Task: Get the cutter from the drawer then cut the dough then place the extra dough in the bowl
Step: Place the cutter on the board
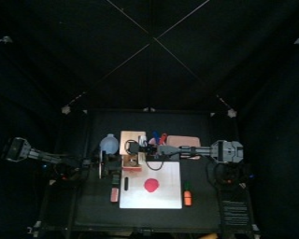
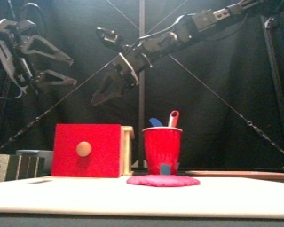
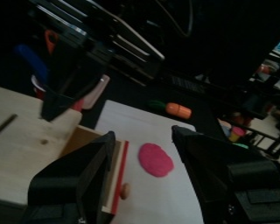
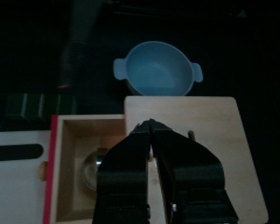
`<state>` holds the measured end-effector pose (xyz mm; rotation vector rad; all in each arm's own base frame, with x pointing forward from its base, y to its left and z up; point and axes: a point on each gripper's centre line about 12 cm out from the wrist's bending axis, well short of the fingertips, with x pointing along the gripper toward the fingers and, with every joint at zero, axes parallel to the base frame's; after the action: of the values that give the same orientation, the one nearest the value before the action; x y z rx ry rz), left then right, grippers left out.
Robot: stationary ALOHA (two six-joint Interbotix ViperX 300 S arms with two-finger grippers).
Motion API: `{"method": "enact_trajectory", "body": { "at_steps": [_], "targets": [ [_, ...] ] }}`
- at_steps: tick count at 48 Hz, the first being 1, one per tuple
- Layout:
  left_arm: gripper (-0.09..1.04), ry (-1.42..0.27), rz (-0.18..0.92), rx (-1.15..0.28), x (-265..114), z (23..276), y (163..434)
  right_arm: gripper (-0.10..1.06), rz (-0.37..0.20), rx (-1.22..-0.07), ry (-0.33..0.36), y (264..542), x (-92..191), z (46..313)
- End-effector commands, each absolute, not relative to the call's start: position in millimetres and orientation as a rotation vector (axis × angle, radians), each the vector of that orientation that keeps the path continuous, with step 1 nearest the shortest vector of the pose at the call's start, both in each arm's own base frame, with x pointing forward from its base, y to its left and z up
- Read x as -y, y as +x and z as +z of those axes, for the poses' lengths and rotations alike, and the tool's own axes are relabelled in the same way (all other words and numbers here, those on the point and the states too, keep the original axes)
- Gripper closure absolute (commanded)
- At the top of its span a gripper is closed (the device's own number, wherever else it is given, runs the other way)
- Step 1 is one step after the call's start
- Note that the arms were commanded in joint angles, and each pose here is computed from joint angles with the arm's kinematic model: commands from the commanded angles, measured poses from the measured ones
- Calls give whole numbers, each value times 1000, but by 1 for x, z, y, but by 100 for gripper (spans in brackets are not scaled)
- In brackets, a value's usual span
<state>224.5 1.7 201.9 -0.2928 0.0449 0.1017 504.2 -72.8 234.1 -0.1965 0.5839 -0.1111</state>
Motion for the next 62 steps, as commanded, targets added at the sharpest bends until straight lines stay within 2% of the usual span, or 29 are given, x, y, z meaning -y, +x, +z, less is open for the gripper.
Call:
{"method": "enact_trajectory", "body": {
  "at_steps": [1, 7, 12, 22, 36, 52, 62],
  "targets": [
    [5, -264, 100, 12, -4, 217, 230, 48, -96, -529, -202, 500, 60, 263],
    [5, -204, 98, 32, -7, 222, 229, 23, -82, -551, -192, 501, 51, 258],
    [5, -154, 98, 26, -8, 221, 228, 11, -84, -589, -173, 501, 50, 252],
    [5, -140, 99, 16, -8, 219, 227, 11, -99, -689, -87, 497, 52, 239],
    [5, -136, 97, 15, -8, 219, 227, 11, -108, -786, -20, 503, 54, 227],
    [5, -125, 93, 12, -8, 218, 226, 13, -123, -880, -20, 519, 62, 211],
    [5, -108, 82, 11, -7, 216, 224, 21, -133, -904, -14, 522, 68, 203]
  ]
}}
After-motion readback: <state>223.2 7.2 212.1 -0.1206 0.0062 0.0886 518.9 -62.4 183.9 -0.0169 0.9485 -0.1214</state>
